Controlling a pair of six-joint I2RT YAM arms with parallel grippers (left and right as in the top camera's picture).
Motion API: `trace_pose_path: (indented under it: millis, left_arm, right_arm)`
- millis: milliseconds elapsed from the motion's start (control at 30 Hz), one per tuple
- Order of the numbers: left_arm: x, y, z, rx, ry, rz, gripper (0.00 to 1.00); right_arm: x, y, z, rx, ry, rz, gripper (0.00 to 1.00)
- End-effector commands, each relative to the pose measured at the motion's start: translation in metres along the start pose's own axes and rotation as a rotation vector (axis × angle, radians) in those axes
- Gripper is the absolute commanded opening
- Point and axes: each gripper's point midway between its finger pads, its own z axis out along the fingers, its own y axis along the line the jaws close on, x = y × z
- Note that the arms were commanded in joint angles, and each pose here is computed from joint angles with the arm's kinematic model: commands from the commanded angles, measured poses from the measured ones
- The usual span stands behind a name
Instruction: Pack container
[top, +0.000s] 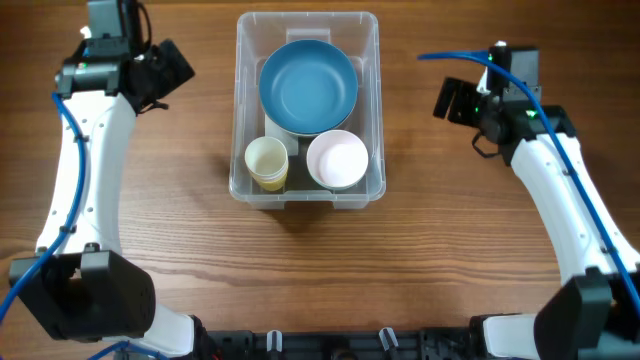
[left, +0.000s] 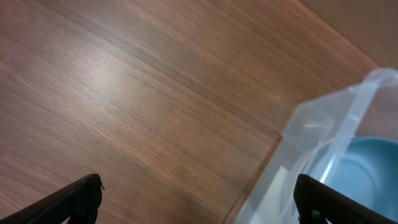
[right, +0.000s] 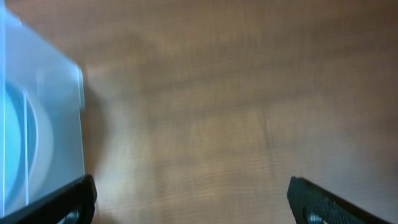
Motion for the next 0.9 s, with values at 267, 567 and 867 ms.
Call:
trace_pose_path:
  millis: [267, 567, 867]
  left_arm:
    - [0.008, 0.018, -0.036, 0.016, 0.039, 0.116, 1.00]
    - [0.030, 0.028, -0.108, 0.136, -0.105, 0.131, 1.00]
    - [0.116, 0.069, -0.152, 0.342, -0.419, 0.110, 1.00]
  right_arm:
    - [-0.022, -0.008, -0.050, 0.028, -0.119, -0.004, 1.00]
    - [-0.014, -0.023, -0.146, 0.001, -0.285, 0.096, 1.00]
    - [0.083, -0.056, -0.166, -0.017, -0.378, 0.161, 1.00]
